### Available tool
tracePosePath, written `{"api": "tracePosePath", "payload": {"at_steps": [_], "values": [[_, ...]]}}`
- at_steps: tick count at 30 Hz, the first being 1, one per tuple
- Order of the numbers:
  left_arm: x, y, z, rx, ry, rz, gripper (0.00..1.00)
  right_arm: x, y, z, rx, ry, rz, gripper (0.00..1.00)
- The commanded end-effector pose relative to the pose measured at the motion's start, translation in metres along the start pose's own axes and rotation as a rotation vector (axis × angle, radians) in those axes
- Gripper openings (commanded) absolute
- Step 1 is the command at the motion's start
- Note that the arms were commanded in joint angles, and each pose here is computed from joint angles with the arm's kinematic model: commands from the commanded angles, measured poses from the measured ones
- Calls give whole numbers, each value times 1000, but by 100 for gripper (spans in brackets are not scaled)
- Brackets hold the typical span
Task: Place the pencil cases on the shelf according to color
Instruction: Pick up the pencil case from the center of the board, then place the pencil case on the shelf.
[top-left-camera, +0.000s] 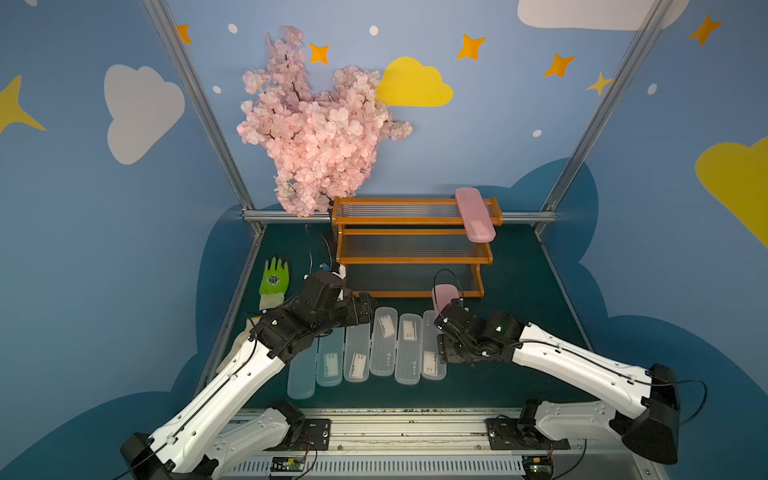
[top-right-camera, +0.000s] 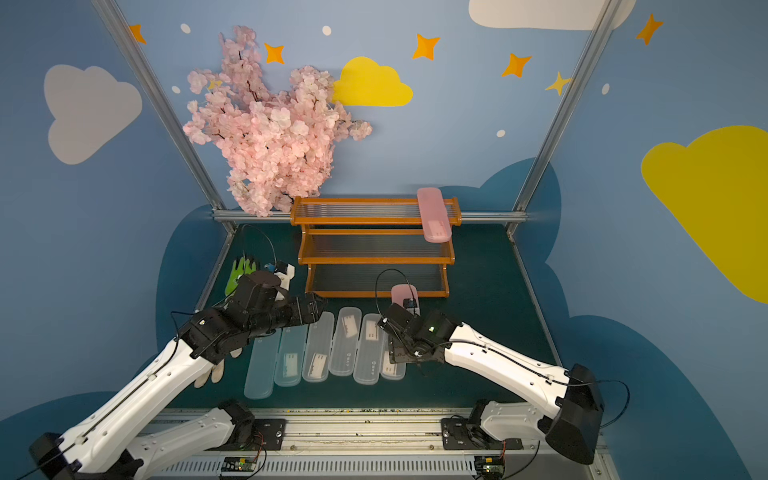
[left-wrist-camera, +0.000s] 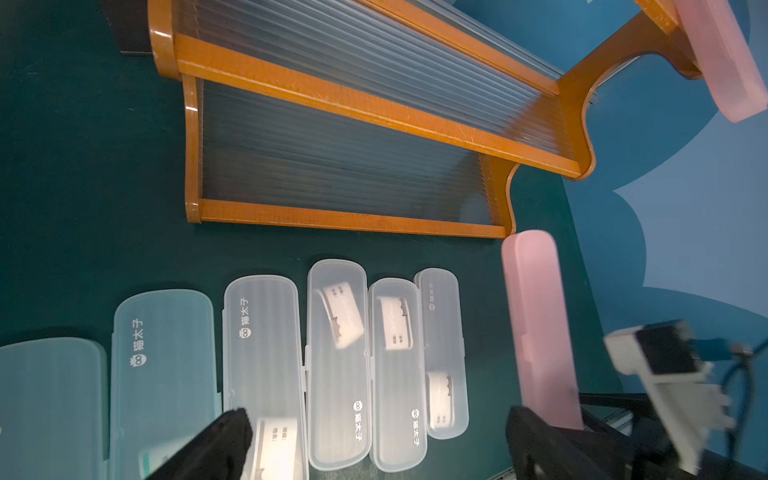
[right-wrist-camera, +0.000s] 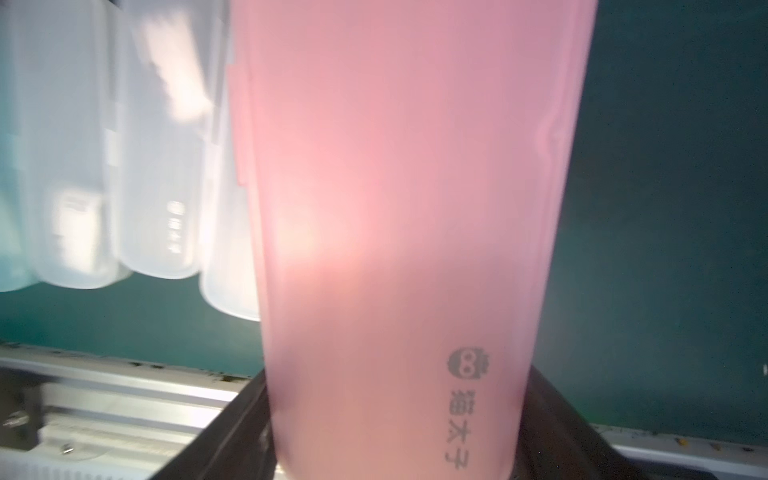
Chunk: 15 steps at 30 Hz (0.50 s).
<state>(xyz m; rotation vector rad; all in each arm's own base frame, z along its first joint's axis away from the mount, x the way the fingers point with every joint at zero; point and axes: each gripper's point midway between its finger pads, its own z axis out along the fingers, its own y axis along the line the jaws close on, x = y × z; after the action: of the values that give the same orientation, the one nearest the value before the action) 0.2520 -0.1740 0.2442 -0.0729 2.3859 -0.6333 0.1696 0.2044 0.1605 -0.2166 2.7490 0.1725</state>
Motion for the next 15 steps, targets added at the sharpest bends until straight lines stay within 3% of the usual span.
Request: {"api": "tracePosePath", "payload": {"at_steps": [1,5,15], "values": [[-17,-20,8,55,-21,10,100,-34,4,-29,-19,-126,-62,69],[-29,-26,20,31,-9,-4,100,-86,19,-58,-102,-217,-59,70],[-36,-33,33,41,0,25,100,-195,27,-73,-92,-278,-106,72]]}}
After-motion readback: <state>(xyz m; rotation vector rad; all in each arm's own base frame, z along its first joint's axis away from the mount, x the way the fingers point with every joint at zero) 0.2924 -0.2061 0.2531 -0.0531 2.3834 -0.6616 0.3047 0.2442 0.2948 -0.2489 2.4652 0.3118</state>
